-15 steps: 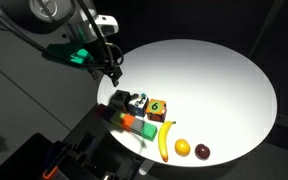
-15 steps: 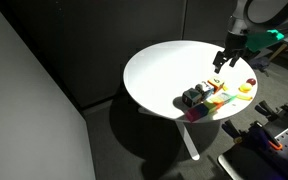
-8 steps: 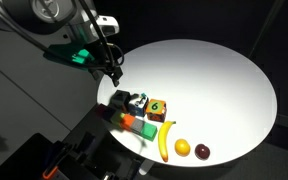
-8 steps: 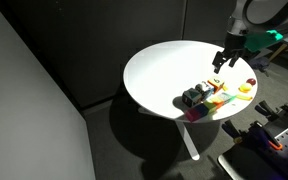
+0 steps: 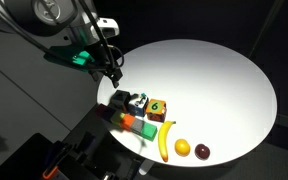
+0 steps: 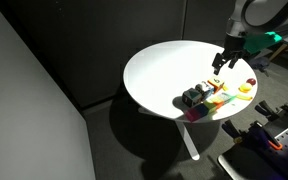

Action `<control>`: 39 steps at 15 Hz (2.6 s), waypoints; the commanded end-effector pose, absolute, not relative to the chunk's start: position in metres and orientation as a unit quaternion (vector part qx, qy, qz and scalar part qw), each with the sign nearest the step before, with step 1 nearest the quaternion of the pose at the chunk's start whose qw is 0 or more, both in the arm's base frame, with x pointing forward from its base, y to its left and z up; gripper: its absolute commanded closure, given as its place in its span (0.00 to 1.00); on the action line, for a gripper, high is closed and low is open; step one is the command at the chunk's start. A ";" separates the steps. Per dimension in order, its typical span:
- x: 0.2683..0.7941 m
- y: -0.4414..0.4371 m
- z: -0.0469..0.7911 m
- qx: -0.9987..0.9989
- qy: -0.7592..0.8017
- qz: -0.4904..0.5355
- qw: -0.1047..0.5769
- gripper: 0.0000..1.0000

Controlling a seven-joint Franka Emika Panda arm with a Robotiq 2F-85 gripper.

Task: Pick up the soft block with number one on it and stack it on top of the two soft blocks to the right

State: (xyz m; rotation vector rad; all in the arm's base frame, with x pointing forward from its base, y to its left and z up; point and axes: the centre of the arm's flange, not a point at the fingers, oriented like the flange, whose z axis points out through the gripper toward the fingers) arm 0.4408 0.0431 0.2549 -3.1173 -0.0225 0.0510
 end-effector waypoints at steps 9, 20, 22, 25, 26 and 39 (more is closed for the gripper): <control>0.484 0.072 0.215 -0.999 -0.027 0.016 0.006 0.00; 0.517 0.099 0.144 -0.997 -0.059 0.046 -0.004 0.00; 0.522 0.102 0.133 -0.997 -0.065 0.043 -0.008 0.00; 0.529 0.105 0.120 -0.997 -0.071 0.036 -0.006 0.00; 0.531 0.106 0.115 -0.997 -0.071 0.035 -0.004 0.00; 0.528 0.104 0.081 -0.996 -0.079 0.028 0.004 0.00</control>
